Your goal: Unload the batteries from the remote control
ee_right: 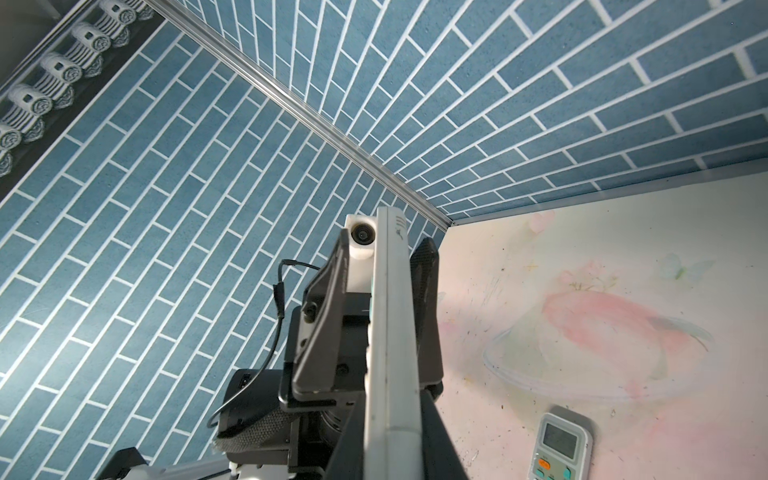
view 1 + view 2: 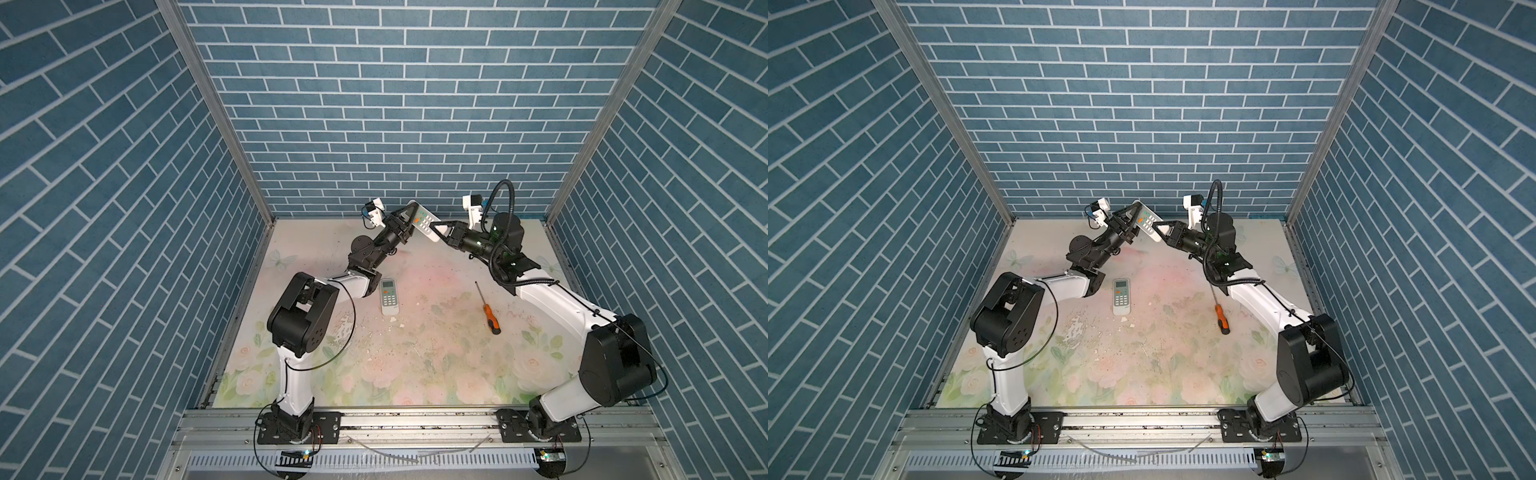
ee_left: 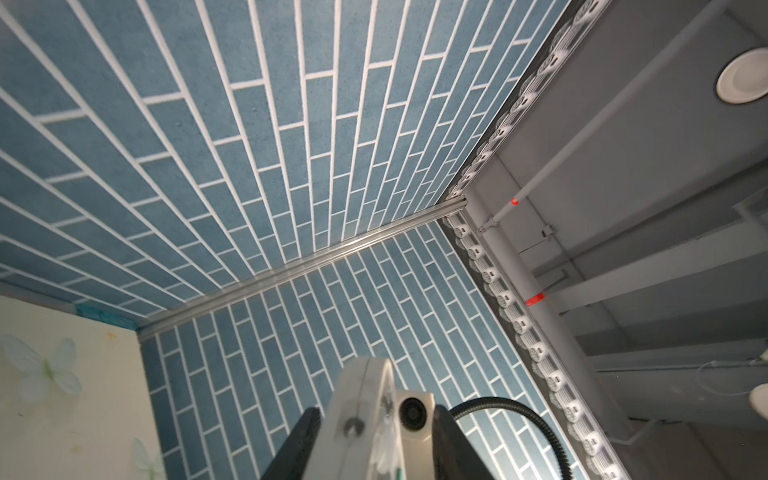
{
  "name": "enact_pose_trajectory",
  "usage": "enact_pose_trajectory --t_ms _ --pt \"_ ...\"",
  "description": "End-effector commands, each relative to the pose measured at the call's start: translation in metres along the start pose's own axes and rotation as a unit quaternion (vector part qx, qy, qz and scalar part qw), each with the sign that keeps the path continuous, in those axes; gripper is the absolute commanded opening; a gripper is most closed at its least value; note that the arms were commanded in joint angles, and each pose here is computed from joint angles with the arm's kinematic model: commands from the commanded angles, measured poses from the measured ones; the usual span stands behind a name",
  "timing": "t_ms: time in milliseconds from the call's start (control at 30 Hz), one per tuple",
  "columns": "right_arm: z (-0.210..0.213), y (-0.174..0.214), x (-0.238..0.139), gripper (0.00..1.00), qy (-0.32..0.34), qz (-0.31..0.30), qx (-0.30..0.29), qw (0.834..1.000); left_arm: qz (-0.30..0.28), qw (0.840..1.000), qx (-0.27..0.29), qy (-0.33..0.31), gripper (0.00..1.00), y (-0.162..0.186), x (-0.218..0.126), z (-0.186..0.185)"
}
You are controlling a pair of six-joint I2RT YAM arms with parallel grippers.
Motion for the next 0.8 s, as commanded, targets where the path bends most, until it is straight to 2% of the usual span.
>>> enact_pose_trajectory --t_ms 0,200,500,667,767 --pt "0.021 -0.013 -0.002 0.04 -0.008 -0.015 -0.046 0.999 0.006 1.0 0.012 0.021 0.49 -0.003 -0.001 -0.015" --pt "0.02 -0.01 -0.007 0.02 0.021 -0.011 -0.059 0.998 0.01 1.0 0.01 -0.001 0.5 -0.007 -0.013 -0.01" --pt "0.03 -0.012 -0.025 0.0 0.102 0.01 -0.14 0.985 0.024 0.991 -0.006 -0.133 0.51 -0.01 -0.067 0.02" --pt "0.028 -0.007 -0.039 0.0 0.16 0.037 -0.2 0.966 0.076 0.972 -0.037 -0.218 0.51 -0.011 -0.082 0.023" --pt "0.026 0.002 -0.047 0.0 0.204 0.062 -0.26 0.942 0.129 0.95 -0.054 -0.279 0.51 -0.013 -0.083 0.016"
Point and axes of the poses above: each gripper's point midway between its finger pads, its own x axis out along the fingers, its own z axis along the line the jaws close on, y = z × x, the point moved 7 cm from there along -x, back along the fingers, and after that the axes turned 10 degrees about x, right-handed, at the moved point
